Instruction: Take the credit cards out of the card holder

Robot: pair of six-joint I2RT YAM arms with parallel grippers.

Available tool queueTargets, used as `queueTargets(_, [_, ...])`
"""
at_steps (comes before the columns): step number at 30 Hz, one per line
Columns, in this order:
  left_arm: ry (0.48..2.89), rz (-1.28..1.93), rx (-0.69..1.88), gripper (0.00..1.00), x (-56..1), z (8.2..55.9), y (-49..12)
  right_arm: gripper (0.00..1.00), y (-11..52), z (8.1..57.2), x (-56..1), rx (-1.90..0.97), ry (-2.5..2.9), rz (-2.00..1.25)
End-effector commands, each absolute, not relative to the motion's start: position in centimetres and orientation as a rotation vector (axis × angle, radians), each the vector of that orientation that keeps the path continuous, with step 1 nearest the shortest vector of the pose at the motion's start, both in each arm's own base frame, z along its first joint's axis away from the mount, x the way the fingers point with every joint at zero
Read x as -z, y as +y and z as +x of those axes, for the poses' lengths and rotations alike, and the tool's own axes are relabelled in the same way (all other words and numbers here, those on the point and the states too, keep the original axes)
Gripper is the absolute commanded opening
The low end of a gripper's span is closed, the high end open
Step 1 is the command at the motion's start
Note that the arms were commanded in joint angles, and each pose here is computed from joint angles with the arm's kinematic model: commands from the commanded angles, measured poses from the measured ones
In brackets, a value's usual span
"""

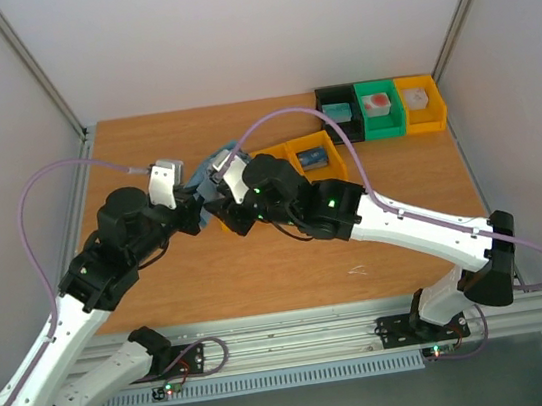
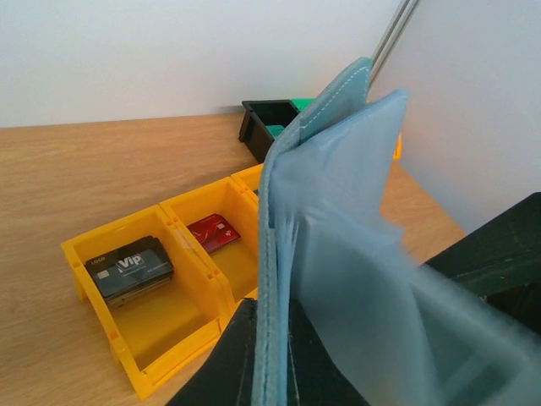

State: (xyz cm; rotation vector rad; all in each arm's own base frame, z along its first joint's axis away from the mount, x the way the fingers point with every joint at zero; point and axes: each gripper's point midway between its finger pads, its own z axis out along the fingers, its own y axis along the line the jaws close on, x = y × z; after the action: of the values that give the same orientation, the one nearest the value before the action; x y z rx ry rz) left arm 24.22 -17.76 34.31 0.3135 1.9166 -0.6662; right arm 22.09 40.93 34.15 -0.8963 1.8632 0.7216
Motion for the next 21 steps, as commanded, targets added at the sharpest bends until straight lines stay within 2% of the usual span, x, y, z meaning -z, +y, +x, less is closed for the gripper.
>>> queueTargets(1, [1.838, 0.322, 0.730, 0.00, -36.1, 24.1, -18.6, 0.41, 39.4, 23.2, -35.9, -0.639, 1.846, -0.797])
queueTargets(3, [1.835, 0.327, 0.732, 0.00, -36.1, 24.1, -18.6, 0.36, 38.8, 23.3, -36.0, -0.617, 1.846, -0.785])
queueTargets(8, [1.829, 0.332, 0.737, 0.00, -36.1, 24.0, -18.7, 0.32, 37.8, 23.0, -36.6, -0.619, 1.837, -0.774])
queueTargets(16, [1.807, 0.367, 0.779, 0.00, -36.3, 23.4, -19.2, 0.48, 36.5, 20.6, -38.2, -0.755, 1.789, -0.893])
queueTargets(21, [1.789, 0.395, 0.797, 0.00, -36.6, 23.1, -19.5, 0.48, 34.6, 22.0, -37.7, -0.734, 1.838, -0.850])
